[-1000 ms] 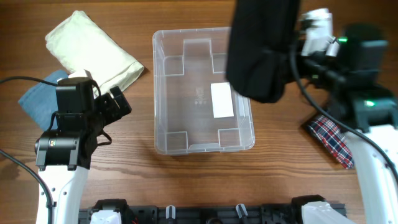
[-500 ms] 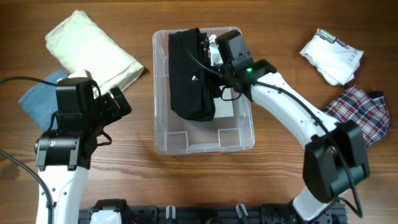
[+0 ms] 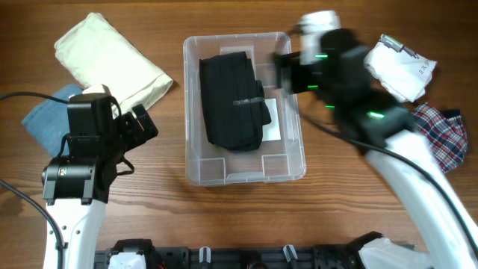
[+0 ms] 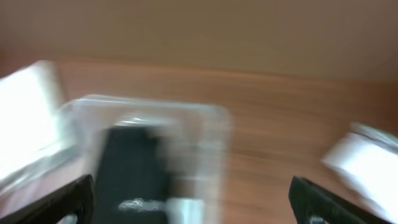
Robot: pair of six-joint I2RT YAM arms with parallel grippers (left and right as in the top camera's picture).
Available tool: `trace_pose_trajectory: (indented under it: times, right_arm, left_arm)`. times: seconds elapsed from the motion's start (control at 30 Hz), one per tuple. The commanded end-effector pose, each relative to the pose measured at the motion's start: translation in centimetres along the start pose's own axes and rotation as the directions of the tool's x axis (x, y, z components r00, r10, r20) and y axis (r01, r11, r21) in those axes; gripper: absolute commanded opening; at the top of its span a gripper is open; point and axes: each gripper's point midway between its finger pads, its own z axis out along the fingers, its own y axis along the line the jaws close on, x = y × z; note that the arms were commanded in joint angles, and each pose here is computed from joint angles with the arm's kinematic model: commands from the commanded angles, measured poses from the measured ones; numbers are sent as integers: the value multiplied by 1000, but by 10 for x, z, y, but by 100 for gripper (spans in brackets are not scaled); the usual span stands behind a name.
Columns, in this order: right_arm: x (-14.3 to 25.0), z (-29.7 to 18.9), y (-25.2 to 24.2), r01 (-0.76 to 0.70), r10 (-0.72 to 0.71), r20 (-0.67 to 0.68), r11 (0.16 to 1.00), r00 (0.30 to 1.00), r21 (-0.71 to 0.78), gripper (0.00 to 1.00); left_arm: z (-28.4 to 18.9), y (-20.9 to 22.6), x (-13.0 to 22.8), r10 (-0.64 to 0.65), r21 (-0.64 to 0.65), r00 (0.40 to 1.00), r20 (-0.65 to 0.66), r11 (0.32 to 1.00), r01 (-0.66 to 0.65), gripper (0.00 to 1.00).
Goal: Pack container
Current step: 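Carry the black garment into the bin's upper half and release, then move the right gripper to the plaid shirt and grasp it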
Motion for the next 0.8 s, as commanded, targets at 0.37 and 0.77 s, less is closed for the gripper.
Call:
trace_pose_trajectory:
  times: [0.37, 0.77]
  right_arm:
    - [292, -98, -321, -642, 941, 116, 123, 317, 757, 100]
    - [360, -22, -314, -716, 921, 3, 301, 390, 630, 100]
  left_arm:
    - [-3, 2, -8, 5, -10, 1000, 24, 1000, -4, 100]
    - [-3, 2, -8, 5, -10, 1000, 23, 1000, -4, 100]
